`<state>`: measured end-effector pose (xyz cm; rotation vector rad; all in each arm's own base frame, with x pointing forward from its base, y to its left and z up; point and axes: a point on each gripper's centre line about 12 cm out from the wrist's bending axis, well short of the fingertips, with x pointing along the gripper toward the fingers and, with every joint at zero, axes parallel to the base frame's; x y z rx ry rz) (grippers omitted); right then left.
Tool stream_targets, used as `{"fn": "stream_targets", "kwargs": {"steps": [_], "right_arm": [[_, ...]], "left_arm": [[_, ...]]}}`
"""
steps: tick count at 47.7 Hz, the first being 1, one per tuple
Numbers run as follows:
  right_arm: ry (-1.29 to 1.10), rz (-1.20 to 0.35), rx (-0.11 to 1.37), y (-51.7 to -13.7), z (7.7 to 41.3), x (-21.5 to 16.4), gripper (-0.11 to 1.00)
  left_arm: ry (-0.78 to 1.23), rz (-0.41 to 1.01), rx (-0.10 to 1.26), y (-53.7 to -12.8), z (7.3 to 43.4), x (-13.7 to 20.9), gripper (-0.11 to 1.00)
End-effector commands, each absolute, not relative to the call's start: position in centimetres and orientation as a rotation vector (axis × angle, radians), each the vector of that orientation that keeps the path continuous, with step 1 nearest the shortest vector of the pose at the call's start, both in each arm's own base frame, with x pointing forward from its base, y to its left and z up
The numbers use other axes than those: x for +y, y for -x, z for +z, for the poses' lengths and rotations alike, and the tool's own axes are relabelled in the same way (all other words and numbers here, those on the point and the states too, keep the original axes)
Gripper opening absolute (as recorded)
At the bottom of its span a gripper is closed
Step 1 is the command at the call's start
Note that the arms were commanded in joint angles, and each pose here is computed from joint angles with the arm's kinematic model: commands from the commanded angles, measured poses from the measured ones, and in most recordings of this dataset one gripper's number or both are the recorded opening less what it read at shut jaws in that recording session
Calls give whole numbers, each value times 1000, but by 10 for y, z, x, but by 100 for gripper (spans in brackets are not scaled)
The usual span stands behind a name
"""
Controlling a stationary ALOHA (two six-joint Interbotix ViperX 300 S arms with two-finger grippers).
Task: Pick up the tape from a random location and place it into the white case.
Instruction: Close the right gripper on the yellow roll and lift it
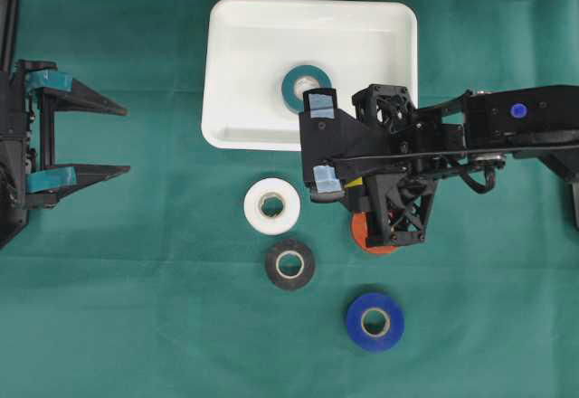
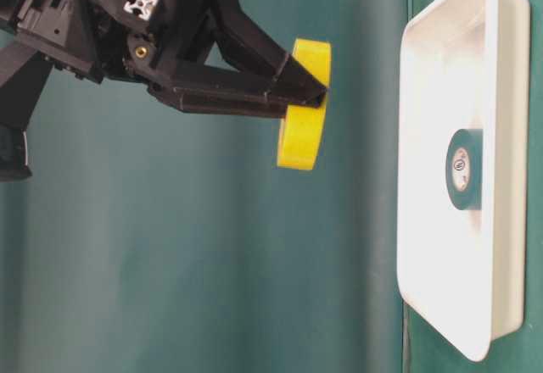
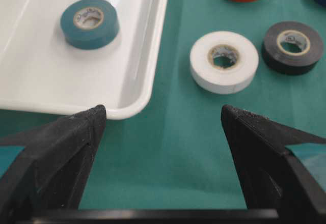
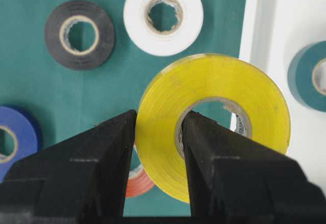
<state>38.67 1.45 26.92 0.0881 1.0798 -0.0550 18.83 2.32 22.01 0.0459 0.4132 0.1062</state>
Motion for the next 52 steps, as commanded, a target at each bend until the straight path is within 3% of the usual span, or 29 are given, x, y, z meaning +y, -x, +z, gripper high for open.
{"fn": "stream_targets", "kwargs": {"steps": [1, 35, 52], "right_arm": [[-91, -49, 1023, -386, 289, 16, 30], [-77, -53, 1030, -385, 286, 15, 30], [-67, -120, 1029, -385, 285, -11, 30]], "left_arm": [[-45, 110, 396, -191, 225, 24, 94], [-46, 110, 398, -191, 225, 24, 94], [-43, 110, 398, -191, 225, 24, 94]]}}
